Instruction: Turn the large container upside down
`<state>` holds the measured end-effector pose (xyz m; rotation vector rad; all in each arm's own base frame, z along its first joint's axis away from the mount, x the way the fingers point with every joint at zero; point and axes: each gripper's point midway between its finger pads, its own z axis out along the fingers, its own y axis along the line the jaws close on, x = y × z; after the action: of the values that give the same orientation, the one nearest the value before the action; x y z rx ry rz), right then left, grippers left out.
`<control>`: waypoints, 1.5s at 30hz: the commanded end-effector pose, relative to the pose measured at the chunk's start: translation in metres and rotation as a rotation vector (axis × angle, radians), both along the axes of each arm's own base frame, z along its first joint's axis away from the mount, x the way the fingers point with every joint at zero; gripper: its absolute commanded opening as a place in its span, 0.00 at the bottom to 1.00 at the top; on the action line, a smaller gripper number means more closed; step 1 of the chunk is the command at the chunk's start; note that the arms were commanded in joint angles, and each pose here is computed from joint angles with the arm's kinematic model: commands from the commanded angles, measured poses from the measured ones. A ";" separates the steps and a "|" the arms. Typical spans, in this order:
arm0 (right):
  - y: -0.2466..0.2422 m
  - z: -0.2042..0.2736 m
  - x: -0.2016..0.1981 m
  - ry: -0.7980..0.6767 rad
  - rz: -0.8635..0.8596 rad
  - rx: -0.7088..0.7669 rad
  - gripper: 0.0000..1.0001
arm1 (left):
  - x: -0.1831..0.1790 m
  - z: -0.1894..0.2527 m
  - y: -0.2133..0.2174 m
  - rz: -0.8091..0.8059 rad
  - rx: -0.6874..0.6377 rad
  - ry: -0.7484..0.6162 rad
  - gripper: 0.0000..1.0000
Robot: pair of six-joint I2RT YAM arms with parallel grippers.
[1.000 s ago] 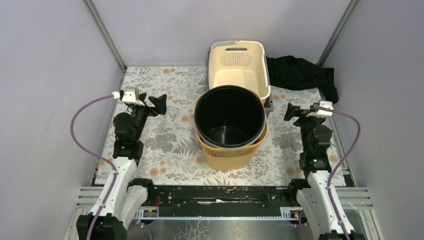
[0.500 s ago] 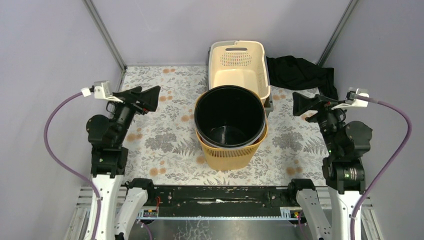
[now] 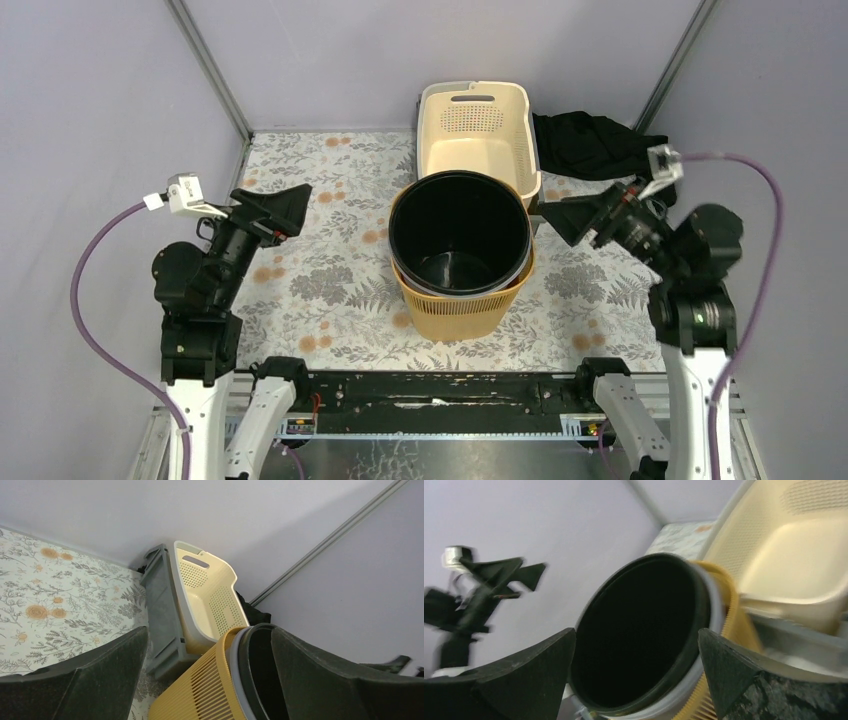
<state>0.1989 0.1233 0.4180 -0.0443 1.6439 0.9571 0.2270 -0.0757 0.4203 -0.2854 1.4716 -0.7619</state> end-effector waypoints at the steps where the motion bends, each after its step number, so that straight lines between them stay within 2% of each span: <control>1: 0.046 0.014 -0.024 0.072 0.442 0.163 0.99 | -0.005 -0.002 0.002 0.015 -0.025 0.035 1.00; 2: 0.050 0.024 -0.026 0.015 0.504 0.182 0.99 | -0.003 -0.003 0.003 0.021 -0.034 0.043 1.00; 4: 0.053 0.027 -0.027 0.058 0.580 0.270 0.99 | 0.002 -0.008 0.006 0.041 -0.045 0.057 1.00; 7: 0.055 0.034 -0.025 0.042 0.650 0.317 0.99 | 0.005 -0.009 0.001 0.008 -0.015 0.040 1.00; 15: 0.054 0.039 -0.003 0.052 0.678 0.412 0.99 | 0.023 -0.002 -0.024 -0.145 0.061 0.071 1.00; 18: 0.054 0.028 0.005 0.156 0.706 0.467 0.99 | 0.031 -0.002 -0.037 -0.239 0.087 0.075 1.00; 24: 0.055 0.022 0.011 0.199 0.752 0.442 0.99 | 0.040 -0.003 -0.050 -0.324 0.085 0.069 1.00; 27: 0.055 0.010 0.028 0.210 0.638 0.350 1.00 | 0.044 -0.009 -0.054 -0.355 0.077 0.090 1.00; 31: 0.045 -0.015 0.062 0.265 0.302 0.089 0.99 | 0.050 -0.021 -0.056 -0.359 0.079 0.164 1.00; 32: 0.037 -0.032 0.064 0.341 0.224 0.025 1.00 | 0.051 -0.026 -0.056 -0.353 0.084 0.187 1.00; 35: 0.003 -0.057 0.078 0.411 -0.023 -0.117 0.99 | 0.052 -0.036 -0.058 -0.329 0.106 0.233 1.00; 38: -0.027 -0.089 0.080 0.475 -0.190 -0.217 0.99 | 0.049 -0.046 -0.060 -0.311 0.122 0.280 1.00; 41: -0.035 -0.118 0.072 0.537 -0.226 -0.252 0.99 | 0.041 -0.054 -0.064 -0.315 0.120 0.313 1.00; 45: -0.033 -0.151 0.056 0.608 -0.224 -0.218 1.00 | 0.029 -0.060 -0.065 -0.327 0.105 0.325 1.00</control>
<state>0.2758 0.1065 0.3077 0.2512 2.1444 0.7672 0.2692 -0.1442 0.3613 -0.0832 1.8890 -0.9416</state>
